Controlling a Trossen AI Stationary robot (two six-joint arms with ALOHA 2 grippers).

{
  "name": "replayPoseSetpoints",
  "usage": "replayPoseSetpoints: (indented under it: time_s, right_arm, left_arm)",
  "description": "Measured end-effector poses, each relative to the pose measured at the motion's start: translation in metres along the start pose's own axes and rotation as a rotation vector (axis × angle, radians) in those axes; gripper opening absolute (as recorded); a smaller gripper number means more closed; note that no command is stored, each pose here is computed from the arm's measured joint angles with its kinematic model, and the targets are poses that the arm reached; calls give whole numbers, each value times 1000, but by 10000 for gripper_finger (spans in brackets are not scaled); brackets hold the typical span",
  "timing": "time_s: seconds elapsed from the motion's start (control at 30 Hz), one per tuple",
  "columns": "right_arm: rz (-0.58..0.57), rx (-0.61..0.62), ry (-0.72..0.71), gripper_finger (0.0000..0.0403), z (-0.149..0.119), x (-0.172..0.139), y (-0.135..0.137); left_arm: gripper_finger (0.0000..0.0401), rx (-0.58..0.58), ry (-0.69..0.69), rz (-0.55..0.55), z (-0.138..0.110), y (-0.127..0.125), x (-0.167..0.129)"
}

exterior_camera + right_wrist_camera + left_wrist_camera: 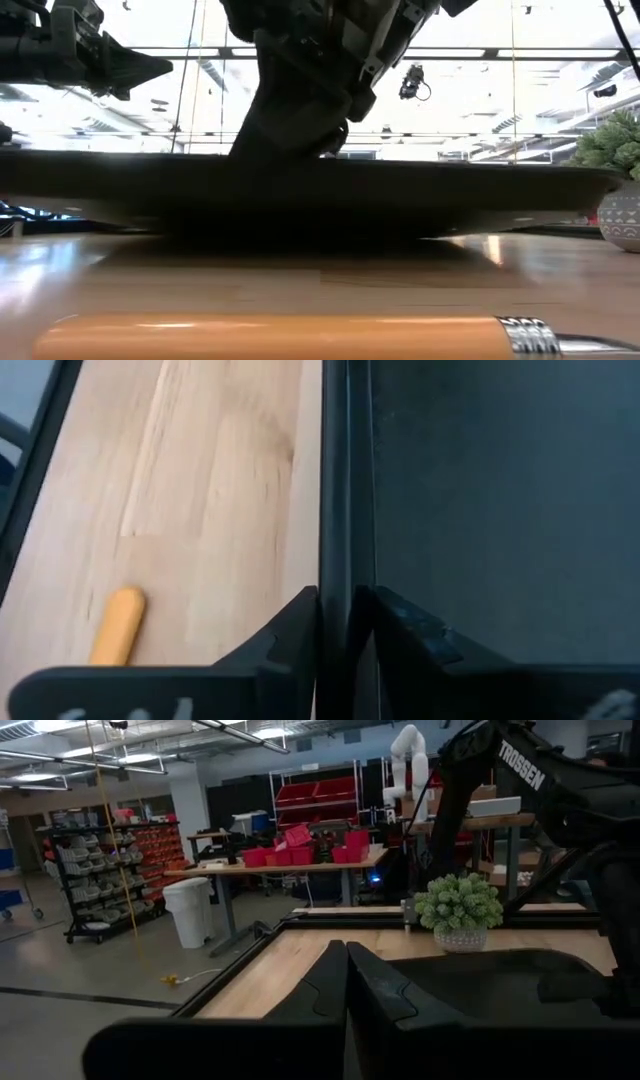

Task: Pick and place plate/cup/fork/spoon on tray
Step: Move the black tray to the center of the table, then put the green potted plant on the black tray

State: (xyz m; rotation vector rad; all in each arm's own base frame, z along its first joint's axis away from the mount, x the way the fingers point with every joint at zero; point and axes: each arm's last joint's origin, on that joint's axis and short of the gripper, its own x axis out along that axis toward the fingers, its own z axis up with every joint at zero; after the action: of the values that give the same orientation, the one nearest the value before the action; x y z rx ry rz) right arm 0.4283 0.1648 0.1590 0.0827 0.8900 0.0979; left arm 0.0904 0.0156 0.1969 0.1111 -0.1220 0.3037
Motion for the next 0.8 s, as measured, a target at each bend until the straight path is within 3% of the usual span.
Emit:
replayPoseSetpoints:
  time_s: [0.23, 0.43, 0.6, 0.8]
  right_arm:
    - [17, 28, 27, 124, -2, -1, 0]
    - [28, 14, 113, 172, -5, -5, -8]
    - [-59, -5, 229, 226, -9, -23, -22]
    - [-149, -89, 259, 270, 0, -62, -34]
  left_arm:
    - [11, 0, 1, 0, 0, 0, 0]
    - [11, 0, 1, -1, 0, 0, 0]
    - [11, 0, -1, 0, 0, 0, 0]
    - [11, 0, -1, 0, 0, 0, 0]
